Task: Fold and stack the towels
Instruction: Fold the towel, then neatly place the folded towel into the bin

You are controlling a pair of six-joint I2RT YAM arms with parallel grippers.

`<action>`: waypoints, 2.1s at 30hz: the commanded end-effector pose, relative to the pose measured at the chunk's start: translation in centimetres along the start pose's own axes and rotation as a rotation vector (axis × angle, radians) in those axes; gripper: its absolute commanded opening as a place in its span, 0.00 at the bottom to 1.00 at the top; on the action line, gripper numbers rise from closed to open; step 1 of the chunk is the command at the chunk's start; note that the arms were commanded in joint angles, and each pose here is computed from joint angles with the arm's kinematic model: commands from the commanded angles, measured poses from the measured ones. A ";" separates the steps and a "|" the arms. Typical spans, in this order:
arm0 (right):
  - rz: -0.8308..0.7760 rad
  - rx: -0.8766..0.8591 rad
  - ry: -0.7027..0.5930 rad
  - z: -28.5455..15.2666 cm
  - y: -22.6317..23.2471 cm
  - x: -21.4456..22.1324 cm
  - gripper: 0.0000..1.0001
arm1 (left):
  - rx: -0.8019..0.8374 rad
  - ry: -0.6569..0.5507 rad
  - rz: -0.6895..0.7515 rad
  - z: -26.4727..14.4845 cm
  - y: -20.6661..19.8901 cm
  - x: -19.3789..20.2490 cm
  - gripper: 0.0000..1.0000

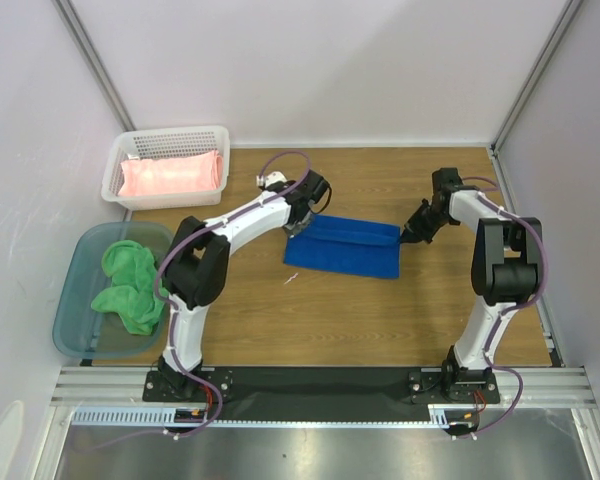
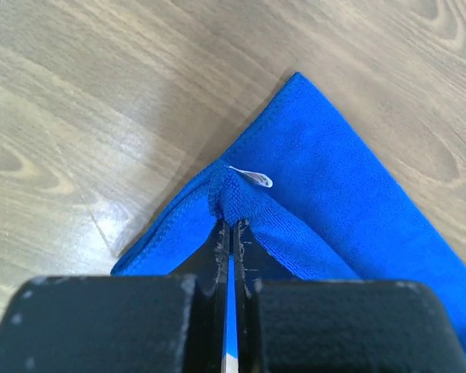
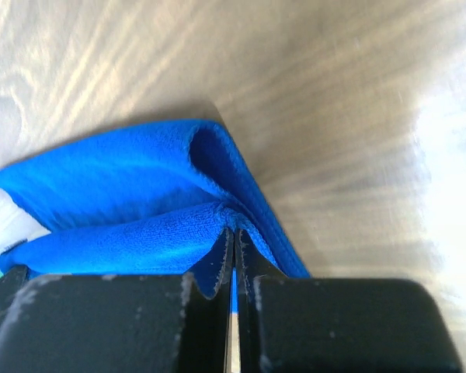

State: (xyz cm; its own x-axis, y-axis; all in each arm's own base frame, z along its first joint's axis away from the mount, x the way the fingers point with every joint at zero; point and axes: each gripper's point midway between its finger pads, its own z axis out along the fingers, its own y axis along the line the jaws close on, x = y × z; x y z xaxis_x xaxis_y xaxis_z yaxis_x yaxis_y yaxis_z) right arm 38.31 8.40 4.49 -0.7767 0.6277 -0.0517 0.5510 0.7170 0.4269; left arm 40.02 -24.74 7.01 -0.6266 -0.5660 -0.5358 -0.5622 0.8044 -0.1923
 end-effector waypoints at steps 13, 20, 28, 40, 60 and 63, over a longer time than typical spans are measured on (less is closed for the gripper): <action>0.049 -0.084 -0.064 0.8 2.6 -4.7 0.02 | -0.008 -0.029 -0.026 2.6 -2.6 -3.7 0.22; 0.041 -0.201 -0.134 -0.2 6.0 -7.7 0.38 | 0.093 -0.051 -0.089 2.6 -5.1 -6.3 0.57; 0.011 -0.336 -0.204 -1.6 10.3 -11.1 0.44 | 0.256 -0.128 -0.050 0.6 -8.9 -10.3 0.78; -0.308 -0.176 -0.234 -3.5 6.3 -7.7 0.66 | 0.560 -0.087 0.404 -4.0 -5.9 -6.2 0.88; -0.301 -0.021 -0.255 -4.1 0.8 -4.7 0.79 | 0.505 0.050 0.533 2.7 -1.7 0.7 0.85; -0.286 0.000 -0.268 -4.7 0.5 -4.8 0.80 | 0.512 0.075 0.519 3.2 -1.1 1.7 0.84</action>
State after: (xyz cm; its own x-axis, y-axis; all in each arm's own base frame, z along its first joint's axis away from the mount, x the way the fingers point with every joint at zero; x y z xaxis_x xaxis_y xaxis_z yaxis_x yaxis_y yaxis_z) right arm 40.61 4.88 6.56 -0.8245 0.4503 -0.3426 0.3216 0.8711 0.3711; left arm 41.37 -25.73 4.38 -0.7888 -0.0735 -0.6102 0.1190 0.9558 -0.2690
